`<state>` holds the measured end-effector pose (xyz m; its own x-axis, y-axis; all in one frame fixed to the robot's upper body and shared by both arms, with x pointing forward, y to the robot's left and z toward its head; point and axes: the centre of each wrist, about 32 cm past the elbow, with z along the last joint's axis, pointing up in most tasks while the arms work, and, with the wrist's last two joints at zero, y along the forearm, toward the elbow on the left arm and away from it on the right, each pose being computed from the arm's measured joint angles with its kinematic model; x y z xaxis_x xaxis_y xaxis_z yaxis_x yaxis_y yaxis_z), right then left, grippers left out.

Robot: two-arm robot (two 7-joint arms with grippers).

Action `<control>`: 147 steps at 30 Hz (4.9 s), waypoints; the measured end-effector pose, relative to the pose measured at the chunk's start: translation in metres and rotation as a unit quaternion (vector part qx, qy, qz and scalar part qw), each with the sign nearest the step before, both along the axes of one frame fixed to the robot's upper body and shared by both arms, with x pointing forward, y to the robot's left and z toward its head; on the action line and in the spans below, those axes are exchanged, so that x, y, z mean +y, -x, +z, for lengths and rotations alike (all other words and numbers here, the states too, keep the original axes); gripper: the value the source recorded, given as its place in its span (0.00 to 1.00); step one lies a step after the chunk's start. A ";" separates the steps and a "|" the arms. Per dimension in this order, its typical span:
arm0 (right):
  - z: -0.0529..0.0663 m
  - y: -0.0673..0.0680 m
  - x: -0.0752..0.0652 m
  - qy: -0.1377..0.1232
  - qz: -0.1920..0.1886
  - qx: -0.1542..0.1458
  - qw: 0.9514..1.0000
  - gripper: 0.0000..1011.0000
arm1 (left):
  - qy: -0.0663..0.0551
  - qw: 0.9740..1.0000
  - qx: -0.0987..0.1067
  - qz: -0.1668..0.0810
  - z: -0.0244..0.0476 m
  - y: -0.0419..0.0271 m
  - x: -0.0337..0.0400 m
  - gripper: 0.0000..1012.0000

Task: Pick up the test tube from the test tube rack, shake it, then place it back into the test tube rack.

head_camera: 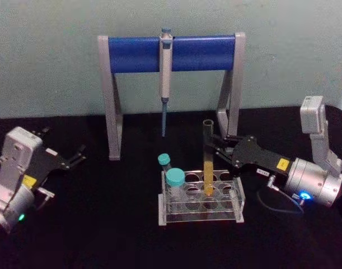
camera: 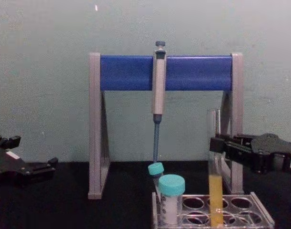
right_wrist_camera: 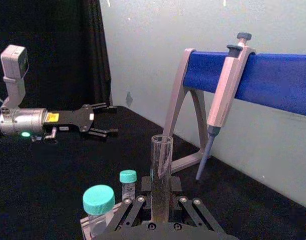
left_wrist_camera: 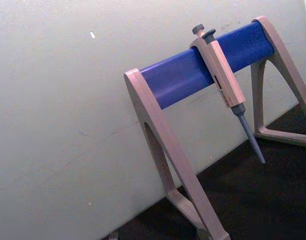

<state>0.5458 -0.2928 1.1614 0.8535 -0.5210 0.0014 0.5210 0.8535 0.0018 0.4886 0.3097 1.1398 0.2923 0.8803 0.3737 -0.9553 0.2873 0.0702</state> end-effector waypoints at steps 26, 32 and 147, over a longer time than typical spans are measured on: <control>-0.004 -0.002 0.002 0.016 0.002 0.014 1.000 0.22 | 0.000 1.000 0.000 0.000 0.0000 0.0000 0.0000 0.99; -0.004 -0.003 0.002 0.017 0.002 0.017 1.000 0.22 | 0.000 1.000 0.000 0.000 0.0000 0.0000 0.0000 0.99; -0.021 0.063 0.015 0.133 -0.355 0.010 0.925 0.99 | 0.000 1.000 0.000 0.000 0.0000 0.0000 0.0000 0.99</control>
